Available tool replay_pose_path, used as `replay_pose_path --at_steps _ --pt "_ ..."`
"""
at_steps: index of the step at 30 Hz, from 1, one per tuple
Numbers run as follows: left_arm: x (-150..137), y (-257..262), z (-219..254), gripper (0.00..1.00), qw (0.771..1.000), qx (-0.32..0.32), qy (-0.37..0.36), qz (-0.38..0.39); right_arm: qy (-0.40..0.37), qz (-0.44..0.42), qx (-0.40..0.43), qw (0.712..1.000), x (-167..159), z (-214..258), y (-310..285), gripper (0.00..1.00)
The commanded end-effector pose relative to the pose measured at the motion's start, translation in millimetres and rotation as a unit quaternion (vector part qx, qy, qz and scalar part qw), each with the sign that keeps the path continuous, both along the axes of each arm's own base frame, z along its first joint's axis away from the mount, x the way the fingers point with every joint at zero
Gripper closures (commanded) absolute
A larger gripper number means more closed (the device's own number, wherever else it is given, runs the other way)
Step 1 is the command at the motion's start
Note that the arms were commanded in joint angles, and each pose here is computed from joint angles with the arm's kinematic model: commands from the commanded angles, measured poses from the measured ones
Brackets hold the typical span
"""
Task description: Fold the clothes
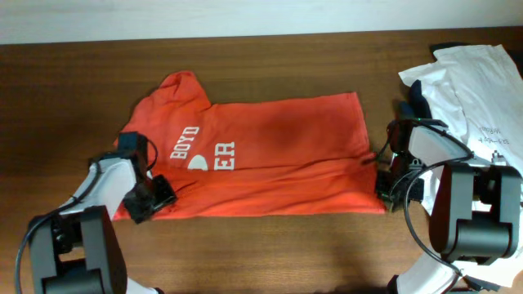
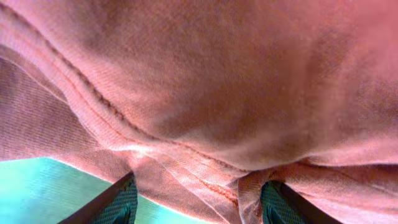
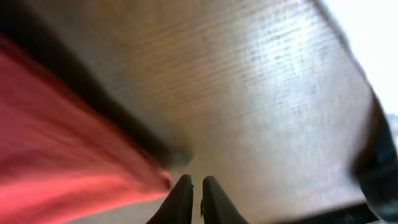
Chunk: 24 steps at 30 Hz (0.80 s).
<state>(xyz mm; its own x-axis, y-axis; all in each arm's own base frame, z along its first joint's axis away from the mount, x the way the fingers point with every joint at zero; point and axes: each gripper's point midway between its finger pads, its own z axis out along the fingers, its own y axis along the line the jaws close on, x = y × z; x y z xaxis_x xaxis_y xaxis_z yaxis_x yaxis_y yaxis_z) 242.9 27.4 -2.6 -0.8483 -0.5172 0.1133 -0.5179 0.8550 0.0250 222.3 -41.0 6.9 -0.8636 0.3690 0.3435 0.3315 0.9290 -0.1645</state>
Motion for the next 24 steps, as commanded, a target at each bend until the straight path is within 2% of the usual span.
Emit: replay_pose_path --at_steps 1,4,5,7,9,11,13,15,18,19,20,22,24 --pt "-40.9 24.2 -14.8 0.38 0.997 0.032 0.069 0.027 0.018 -0.002 -0.011 1.0 -8.2 -0.6 -4.8 0.89" --pt "-21.1 25.8 10.5 0.37 0.999 0.034 -0.005 0.002 0.018 -0.003 -0.011 1.0 -8.1 -0.6 -4.6 0.89" --pt "-11.4 27.7 24.7 0.36 0.998 0.041 -0.045 0.0 0.016 -0.005 -0.005 1.0 -7.6 -0.2 -2.3 0.95" --pt "1.0 29.5 48.7 0.27 0.993 0.051 -0.103 0.001 -0.004 -0.007 -0.002 1.0 -0.7 6.7 -1.4 0.96" --pt "13.5 23.9 71.7 0.25 0.987 0.039 -0.153 -0.041 -0.056 -0.013 0.009 0.998 20.5 27.3 2.1 0.95" --pt "33.9 21.2 98.4 0.24 0.977 0.033 -0.204 -0.058 -0.134 -0.017 0.021 0.991 54.2 66.4 5.4 0.86" --pt "80.5 15.5 137.6 0.14 0.953 0.016 -0.291 -0.087 -0.207 -0.002 0.053 0.977 86.7 103.4 14.3 0.6" --pt "118.0 19.7 159.5 0.13 0.936 0.021 -0.338 -0.093 -0.249 0.022 0.085 0.964 106.3 125.2 23.6 0.47" --pt "178.0 22.9 170.0 0.13 0.92 0.013 -0.368 -0.133 -0.263 0.03 0.097 0.959 113.0 131.5 27.2 0.42" --pt "191.9 25.6 167.3 0.09 0.92 0.013 -0.367 -0.135 -0.263 0.03 0.097 0.959 113.0 131.4 27.2 0.41" --pt "225.8 29.2 159.3 0.08 0.917 0.007 -0.373 -0.143 -0.264 0.03 0.097 0.959 113.3 131.4 27.1 0.41" --pt "267.9 29.6 144.0 0.09 0.908 -0.003 -0.386 -0.163 -0.266 0.03 0.097 0.959 114.3 131.6 27.0 0.41" --pt "295.9 33.6 126.1 0.08 0.906 -0.002 -0.389 -0.166 -0.266 0.03 0.098 0.958 114.4 131.6 27.3 0.41"
